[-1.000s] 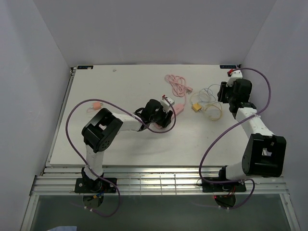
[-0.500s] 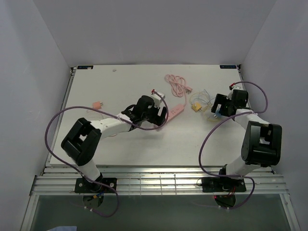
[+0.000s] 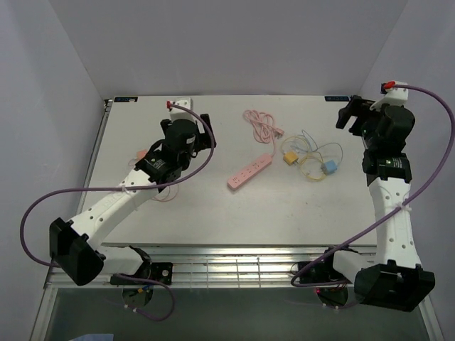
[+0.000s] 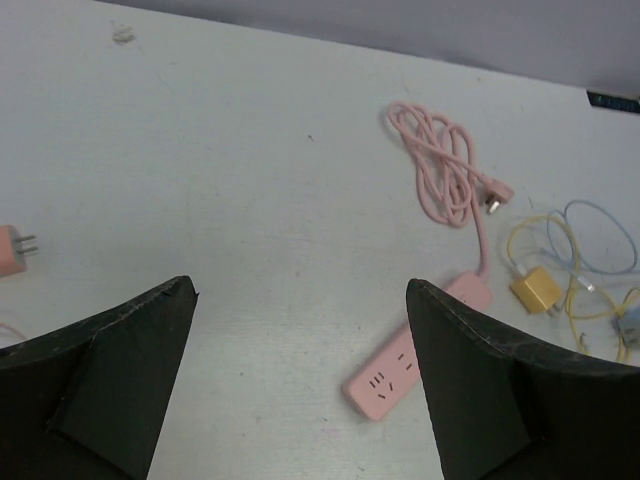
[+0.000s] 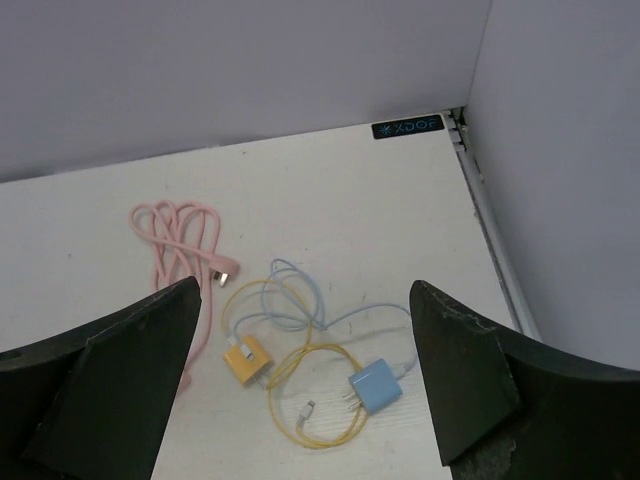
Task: Pull the plug off the socket
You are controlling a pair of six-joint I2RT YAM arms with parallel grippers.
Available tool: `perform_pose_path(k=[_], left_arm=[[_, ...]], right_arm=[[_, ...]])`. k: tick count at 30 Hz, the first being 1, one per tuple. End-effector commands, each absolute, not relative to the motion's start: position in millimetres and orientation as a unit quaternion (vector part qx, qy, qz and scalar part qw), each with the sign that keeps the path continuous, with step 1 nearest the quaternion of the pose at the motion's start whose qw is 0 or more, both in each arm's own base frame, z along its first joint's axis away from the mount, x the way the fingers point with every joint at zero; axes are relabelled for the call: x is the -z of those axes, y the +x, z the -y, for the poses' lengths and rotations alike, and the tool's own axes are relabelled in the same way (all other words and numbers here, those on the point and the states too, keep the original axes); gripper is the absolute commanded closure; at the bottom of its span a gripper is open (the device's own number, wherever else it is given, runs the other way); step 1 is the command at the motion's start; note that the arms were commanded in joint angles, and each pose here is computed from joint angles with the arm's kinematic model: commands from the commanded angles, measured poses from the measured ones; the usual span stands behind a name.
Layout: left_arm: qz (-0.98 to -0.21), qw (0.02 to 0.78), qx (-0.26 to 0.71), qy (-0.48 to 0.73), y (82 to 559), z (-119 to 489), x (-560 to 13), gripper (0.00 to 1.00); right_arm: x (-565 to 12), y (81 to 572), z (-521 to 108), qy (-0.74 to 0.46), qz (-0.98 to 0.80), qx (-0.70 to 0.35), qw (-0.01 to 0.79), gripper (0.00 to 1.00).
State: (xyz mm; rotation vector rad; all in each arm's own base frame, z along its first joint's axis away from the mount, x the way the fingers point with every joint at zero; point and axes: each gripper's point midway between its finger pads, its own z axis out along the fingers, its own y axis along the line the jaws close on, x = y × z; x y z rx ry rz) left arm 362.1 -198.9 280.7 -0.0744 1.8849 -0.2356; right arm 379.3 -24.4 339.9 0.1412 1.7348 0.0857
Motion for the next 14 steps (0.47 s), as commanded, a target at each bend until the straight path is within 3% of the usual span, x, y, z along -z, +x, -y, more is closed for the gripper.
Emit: perform_pose_path(k=[1, 3, 7, 14], left_arm=[[-0.792, 0.594, 0.078, -0.119, 361.7, 142.9, -295.0, 0.02], [-0.797, 0.577, 0.116, -0.135, 364.3, 133.1, -291.6, 0.02], [-0.802, 0.561, 0.098, -0.180, 372.5, 90.9, -276.5, 0.02], [-0.801, 0.559, 0.097, -0.190, 373.6, 76.5, -273.9, 0.02]], right_arm=[[-339.2, 355.1, 42.2, 0.093, -0.768, 0.010, 0.633, 0.10], [-339.1, 349.7, 43.9, 0.094, -0.765, 0.016, 0.637, 0.10], [-339.2, 338.6, 44.0, 0.087, -0.763, 0.025, 0.641, 0.10], [-345.9, 323.7, 52.6, 0.108, -0.746, 0.045, 0.656, 0.10]])
